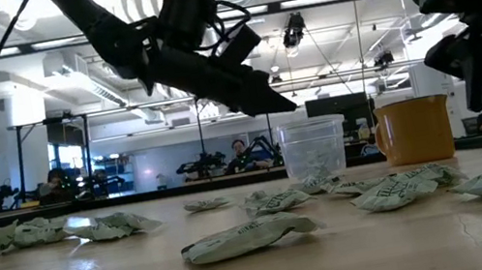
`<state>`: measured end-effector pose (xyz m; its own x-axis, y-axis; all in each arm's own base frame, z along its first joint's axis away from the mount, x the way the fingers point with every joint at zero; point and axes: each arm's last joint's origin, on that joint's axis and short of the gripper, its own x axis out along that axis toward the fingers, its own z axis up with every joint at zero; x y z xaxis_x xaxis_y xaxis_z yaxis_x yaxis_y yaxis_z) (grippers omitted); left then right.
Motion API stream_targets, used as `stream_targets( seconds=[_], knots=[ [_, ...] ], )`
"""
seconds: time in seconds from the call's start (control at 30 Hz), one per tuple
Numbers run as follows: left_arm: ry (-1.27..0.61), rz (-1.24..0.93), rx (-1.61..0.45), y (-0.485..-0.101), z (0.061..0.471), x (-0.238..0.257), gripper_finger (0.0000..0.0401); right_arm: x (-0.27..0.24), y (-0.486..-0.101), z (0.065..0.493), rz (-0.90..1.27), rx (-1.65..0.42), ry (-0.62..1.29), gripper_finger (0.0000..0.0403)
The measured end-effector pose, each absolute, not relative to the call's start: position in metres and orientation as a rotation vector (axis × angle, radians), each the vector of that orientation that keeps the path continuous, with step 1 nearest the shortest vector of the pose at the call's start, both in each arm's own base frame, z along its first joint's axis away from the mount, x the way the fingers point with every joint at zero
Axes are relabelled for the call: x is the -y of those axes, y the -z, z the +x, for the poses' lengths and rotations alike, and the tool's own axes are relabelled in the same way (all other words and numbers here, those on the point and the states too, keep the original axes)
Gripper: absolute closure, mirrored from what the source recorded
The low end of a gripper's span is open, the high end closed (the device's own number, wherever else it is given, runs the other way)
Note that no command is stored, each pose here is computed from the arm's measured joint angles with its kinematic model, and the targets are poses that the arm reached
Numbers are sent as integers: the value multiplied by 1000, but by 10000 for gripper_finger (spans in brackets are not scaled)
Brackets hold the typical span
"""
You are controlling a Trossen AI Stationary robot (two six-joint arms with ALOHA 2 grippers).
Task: Pick and place Stevia / Truvia into bins
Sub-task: Put the green stevia packet into the transparent bin
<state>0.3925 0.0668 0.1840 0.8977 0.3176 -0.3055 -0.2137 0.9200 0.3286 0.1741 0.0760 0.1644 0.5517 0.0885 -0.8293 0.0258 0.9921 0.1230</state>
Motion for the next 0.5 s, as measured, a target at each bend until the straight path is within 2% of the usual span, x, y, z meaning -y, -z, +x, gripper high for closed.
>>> stream_targets(
  seconds=[0.23,0.5],
  knots=[
    [-270,293,-382,-186,390,-65,280,-81,-158,172,189,-972,-122,326],
    [-215,271,-525,-206,369,-49,270,-85,-150,169,200,-940,-157,317]
  ],
)
